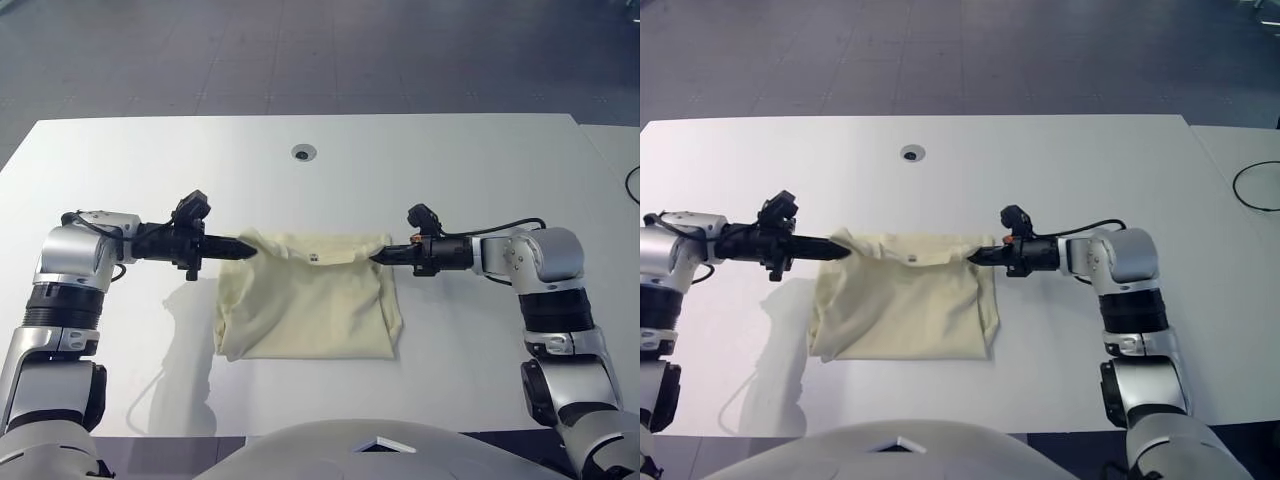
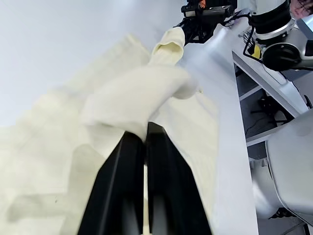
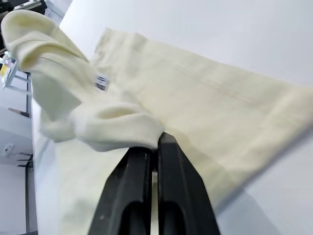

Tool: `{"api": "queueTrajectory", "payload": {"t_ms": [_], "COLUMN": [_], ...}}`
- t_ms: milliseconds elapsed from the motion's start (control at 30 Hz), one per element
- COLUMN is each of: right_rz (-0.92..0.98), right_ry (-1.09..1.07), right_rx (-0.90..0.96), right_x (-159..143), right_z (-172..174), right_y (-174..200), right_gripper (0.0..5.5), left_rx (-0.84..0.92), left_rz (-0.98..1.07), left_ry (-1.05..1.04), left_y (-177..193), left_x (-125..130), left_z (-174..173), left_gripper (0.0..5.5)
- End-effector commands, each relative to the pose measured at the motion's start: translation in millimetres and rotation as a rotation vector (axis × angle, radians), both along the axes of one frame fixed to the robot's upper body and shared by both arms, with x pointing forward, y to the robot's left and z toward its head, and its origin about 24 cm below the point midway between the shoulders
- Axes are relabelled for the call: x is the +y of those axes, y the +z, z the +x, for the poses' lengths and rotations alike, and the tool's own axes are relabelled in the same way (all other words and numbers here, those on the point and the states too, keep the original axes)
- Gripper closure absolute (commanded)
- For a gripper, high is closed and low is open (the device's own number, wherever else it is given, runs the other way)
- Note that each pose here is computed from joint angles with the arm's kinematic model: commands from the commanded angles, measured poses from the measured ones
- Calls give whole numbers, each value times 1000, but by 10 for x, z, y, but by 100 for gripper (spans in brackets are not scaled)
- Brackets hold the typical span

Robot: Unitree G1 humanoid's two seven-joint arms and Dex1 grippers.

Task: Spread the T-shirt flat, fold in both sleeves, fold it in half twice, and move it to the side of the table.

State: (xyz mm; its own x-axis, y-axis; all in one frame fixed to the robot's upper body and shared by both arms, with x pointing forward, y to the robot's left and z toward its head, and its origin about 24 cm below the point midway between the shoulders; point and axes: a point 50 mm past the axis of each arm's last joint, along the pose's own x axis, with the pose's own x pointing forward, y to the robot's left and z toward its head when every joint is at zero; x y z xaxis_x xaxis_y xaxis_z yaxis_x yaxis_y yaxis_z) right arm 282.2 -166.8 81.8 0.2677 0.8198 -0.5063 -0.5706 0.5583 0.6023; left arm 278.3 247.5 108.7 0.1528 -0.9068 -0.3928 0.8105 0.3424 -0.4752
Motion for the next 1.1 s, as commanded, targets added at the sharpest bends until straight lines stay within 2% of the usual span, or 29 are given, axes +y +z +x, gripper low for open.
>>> {"api": "queueTrajectory", "payload": {"t_ms": [33,467,500,600,900,1000,1100], "right_rz": [-25,-2,-27,-36,122,8,-82], "right_ry": [-21,-46,-65,-144,-338,-237,-83], "right_rx": [-32,-72,-75,-86,-222,-385,-530], "right_x": [-43,188,179,130,107,122,210], "right_z": [138,491,519,589,788,709,610], "right_y": [31,26,0,-43,182,202,210], "right_gripper": [549,549,519,485,339,290,243], "left_rx": [-3,1,2,10,-15,-103,-235], "left_rz": [23,68,77,102,108,89,83], "left_ry": [26,108,133,234,341,359,341], "left_y": [-6,-144,-163,-228,-273,-128,63], "left_x": [55,74,89,153,245,238,42], "left_z": [60,209,227,306,367,358,258], "left_gripper": [550,550,524,485,334,284,235]}}
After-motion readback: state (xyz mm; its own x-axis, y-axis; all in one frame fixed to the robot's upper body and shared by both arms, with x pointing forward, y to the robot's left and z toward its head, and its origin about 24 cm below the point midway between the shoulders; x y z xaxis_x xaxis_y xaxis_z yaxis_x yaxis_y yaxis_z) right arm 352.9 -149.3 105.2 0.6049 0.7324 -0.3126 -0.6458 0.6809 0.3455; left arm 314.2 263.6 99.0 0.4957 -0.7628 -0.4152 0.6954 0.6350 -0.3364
